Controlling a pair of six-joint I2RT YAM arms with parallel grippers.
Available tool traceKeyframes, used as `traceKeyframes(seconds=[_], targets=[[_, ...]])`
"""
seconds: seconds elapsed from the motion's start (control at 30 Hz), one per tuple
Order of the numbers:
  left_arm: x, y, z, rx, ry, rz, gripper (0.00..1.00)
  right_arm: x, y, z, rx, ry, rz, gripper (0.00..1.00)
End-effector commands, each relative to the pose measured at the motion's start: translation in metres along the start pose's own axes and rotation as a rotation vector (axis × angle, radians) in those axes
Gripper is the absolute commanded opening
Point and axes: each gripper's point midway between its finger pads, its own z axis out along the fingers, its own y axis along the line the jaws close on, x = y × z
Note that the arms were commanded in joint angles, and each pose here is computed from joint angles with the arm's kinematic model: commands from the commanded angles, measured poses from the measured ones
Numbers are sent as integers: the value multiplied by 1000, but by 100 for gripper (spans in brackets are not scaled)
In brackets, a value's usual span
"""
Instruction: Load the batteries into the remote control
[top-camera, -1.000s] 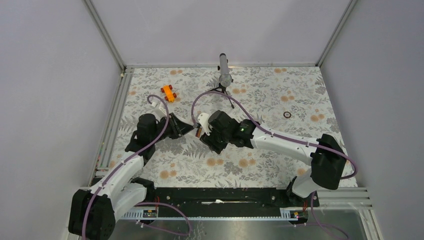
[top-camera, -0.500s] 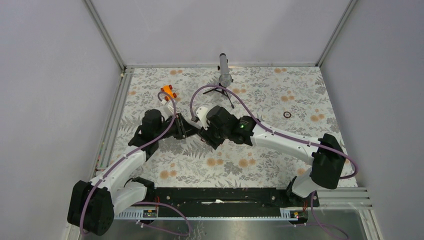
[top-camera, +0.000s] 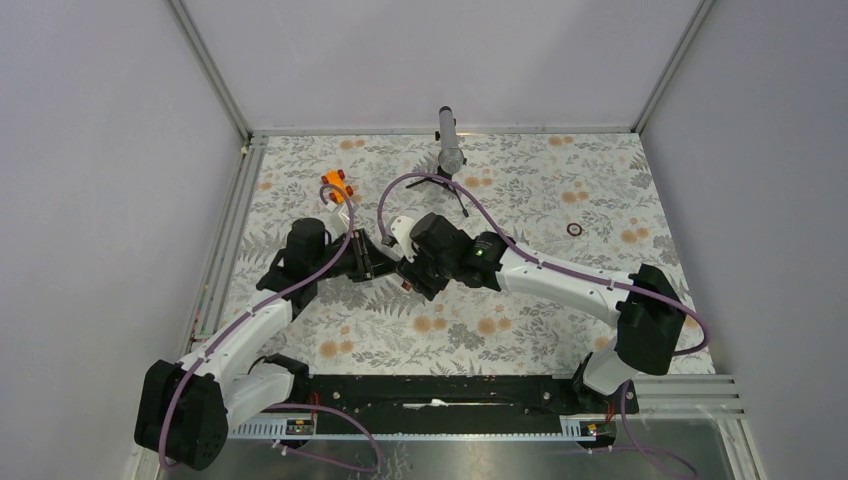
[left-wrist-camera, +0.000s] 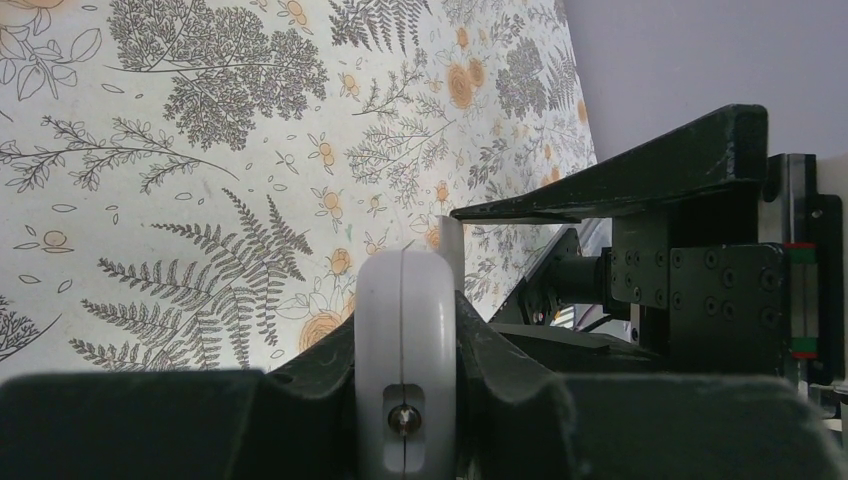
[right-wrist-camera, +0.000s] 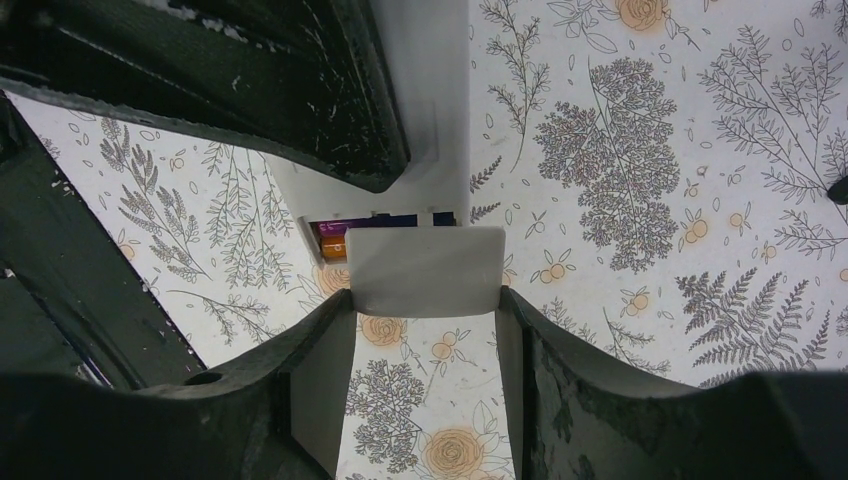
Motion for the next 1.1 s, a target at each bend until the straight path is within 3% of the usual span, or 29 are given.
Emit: traceKeyframes(seconds=[0.0,1.07], targets=[[-20,-25,-2,72,-39,76,0,-24,0,-9,-8,-67,1,48],[-21,-31,4,91,-9,36,0,-22,15,-1,-63,-59,-26,49]])
